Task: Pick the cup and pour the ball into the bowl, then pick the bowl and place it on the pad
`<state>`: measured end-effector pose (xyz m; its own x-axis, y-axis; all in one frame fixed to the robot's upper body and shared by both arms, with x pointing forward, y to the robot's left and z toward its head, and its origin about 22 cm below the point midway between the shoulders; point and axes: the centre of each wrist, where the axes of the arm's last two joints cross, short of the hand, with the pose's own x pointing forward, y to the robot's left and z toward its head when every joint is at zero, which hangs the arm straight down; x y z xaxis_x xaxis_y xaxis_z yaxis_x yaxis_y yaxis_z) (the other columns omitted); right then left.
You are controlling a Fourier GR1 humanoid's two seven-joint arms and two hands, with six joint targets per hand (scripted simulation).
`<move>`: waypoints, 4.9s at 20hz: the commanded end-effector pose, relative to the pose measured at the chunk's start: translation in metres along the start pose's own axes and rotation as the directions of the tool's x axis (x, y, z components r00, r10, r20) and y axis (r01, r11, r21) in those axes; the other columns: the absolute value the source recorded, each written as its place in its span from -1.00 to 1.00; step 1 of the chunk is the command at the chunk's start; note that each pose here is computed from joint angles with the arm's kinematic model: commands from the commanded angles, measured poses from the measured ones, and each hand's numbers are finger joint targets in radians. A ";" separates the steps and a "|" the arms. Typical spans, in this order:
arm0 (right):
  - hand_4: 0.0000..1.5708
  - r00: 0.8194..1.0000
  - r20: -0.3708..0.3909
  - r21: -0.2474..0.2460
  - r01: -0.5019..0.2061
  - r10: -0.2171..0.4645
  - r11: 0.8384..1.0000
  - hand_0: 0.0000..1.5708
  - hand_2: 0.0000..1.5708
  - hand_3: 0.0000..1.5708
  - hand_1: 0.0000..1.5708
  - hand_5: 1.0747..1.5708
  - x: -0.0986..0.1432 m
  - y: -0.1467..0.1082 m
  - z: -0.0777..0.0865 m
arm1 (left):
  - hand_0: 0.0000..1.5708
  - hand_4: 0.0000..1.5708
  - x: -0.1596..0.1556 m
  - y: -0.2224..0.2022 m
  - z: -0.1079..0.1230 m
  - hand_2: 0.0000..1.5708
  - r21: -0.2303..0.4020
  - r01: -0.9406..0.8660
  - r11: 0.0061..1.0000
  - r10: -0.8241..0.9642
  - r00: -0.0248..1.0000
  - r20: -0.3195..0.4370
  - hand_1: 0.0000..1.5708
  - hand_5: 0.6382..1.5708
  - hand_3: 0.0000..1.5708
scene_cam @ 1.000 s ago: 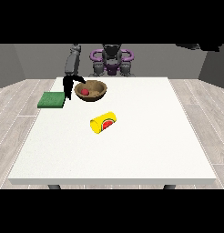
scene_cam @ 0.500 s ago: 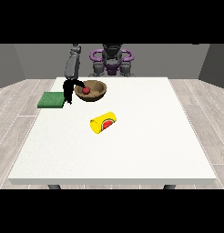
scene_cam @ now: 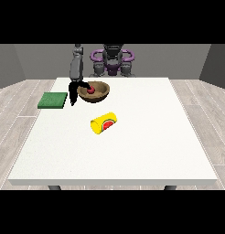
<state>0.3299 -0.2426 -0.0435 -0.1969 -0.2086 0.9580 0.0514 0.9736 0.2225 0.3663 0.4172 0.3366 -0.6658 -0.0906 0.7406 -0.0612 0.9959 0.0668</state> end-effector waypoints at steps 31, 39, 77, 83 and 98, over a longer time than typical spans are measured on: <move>0.64 0.796 -0.302 0.053 -0.536 0.525 0.843 1.00 1.00 1.00 1.00 0.74 0.104 -0.025 -0.050 | -1.00 -1.00 -0.012 0.112 0.066 -1.00 0.156 0.064 0.986 -0.051 0.995 -0.089 -1.00 0.94 -1.00; 0.66 0.796 -0.267 -0.044 -0.574 0.544 0.818 1.00 1.00 1.00 1.00 0.79 0.144 -0.073 -0.085 | -1.00 -1.00 0.008 0.074 0.028 -1.00 0.105 0.051 0.993 -0.048 0.998 -0.031 -1.00 0.93 -1.00; 0.45 0.846 -0.265 -0.071 -0.495 0.462 0.866 1.00 1.00 0.51 1.00 1.00 0.173 -0.166 -0.085 | -1.00 -1.00 0.038 0.071 0.026 -1.00 0.108 0.062 0.992 -0.067 0.997 0.036 -1.00 0.90 -1.00; -0.36 0.903 -0.276 -0.303 -0.407 0.329 0.862 1.00 1.00 1.00 1.00 0.96 0.183 -0.203 -0.068 | -1.00 -1.00 0.063 0.075 0.027 -1.00 0.110 0.064 0.992 -0.078 0.990 0.121 -1.00 0.89 -1.00; -1.00 0.927 -0.202 -0.331 -0.369 0.317 0.869 -0.75 -0.62 -0.43 -0.75 0.62 0.258 -0.212 -0.085 | -1.00 -1.00 0.067 0.079 0.030 -1.00 0.106 0.062 0.992 -0.068 0.996 0.061 -1.00 0.88 -1.00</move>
<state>0.3486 -0.5063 0.1425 0.0689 0.1167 0.9908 0.4406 0.8875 -0.1352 0.2956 0.4854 0.3703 -0.7245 -0.1557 0.6715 -0.1764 0.9836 0.0377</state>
